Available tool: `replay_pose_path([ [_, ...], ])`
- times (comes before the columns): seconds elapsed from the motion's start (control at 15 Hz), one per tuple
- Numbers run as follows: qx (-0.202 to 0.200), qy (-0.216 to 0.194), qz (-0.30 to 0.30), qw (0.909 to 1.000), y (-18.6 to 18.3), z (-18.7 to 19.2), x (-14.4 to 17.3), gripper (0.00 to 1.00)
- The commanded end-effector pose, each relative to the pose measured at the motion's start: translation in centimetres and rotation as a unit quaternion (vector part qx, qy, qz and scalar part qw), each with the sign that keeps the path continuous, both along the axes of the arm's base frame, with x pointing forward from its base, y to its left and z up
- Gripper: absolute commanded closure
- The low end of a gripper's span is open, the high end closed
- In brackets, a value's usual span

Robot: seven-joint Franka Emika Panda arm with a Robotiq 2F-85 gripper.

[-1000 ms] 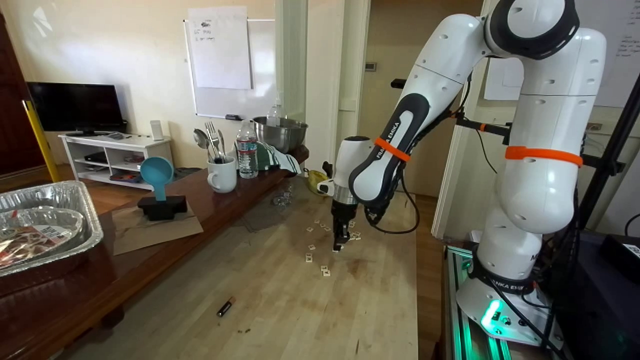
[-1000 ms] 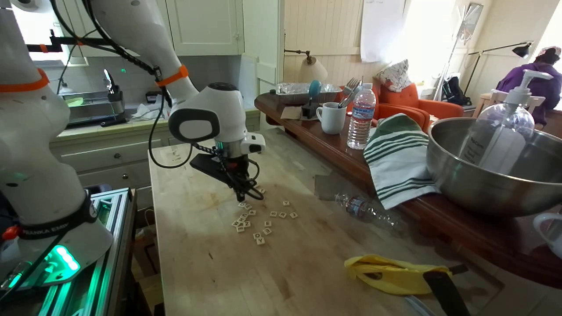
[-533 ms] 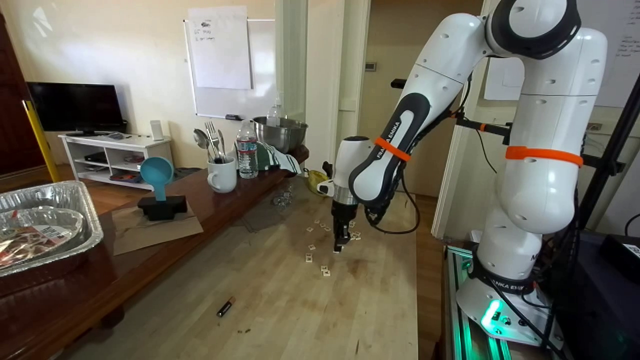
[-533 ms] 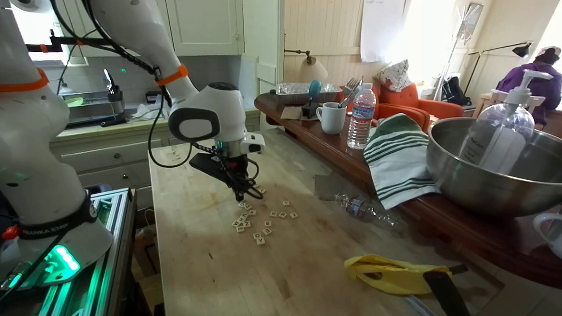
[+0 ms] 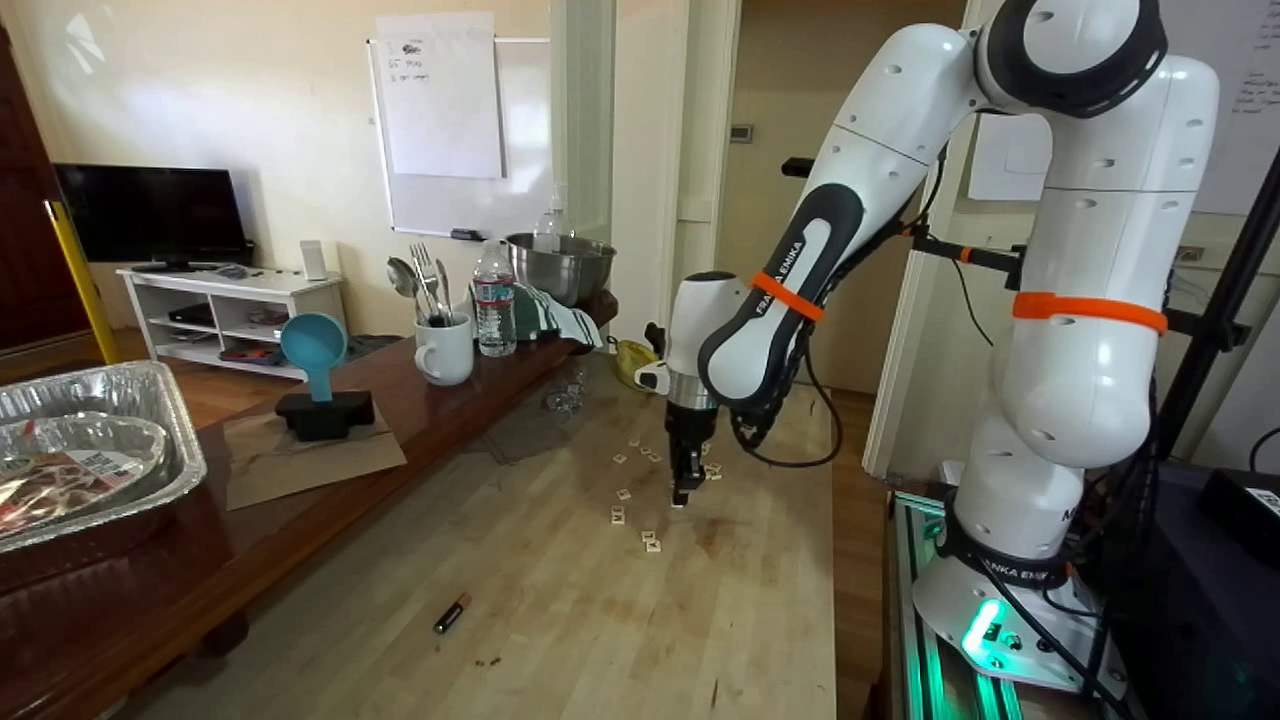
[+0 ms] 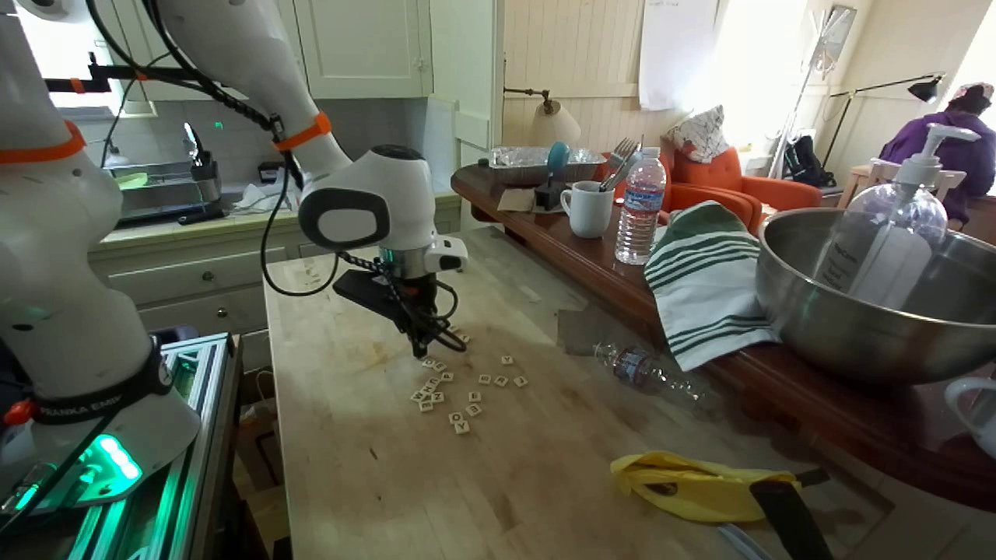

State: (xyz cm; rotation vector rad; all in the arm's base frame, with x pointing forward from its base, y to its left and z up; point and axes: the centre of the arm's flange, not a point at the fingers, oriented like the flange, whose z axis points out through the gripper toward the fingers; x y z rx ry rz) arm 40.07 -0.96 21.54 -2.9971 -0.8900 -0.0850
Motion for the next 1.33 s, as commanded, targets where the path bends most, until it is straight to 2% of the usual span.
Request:
replay_pose_path([
  [0.0,-0.007,0.057,0.014,0.9982,-0.1,-2.2,-2.7,1.00],
  [0.73,-0.033,0.045,0.015,0.9983,-1.5,-2.6,-1.9,1.00],
  [1.27,-0.028,0.035,0.006,0.9990,-1.6,-2.4,-1.5,1.00],
])
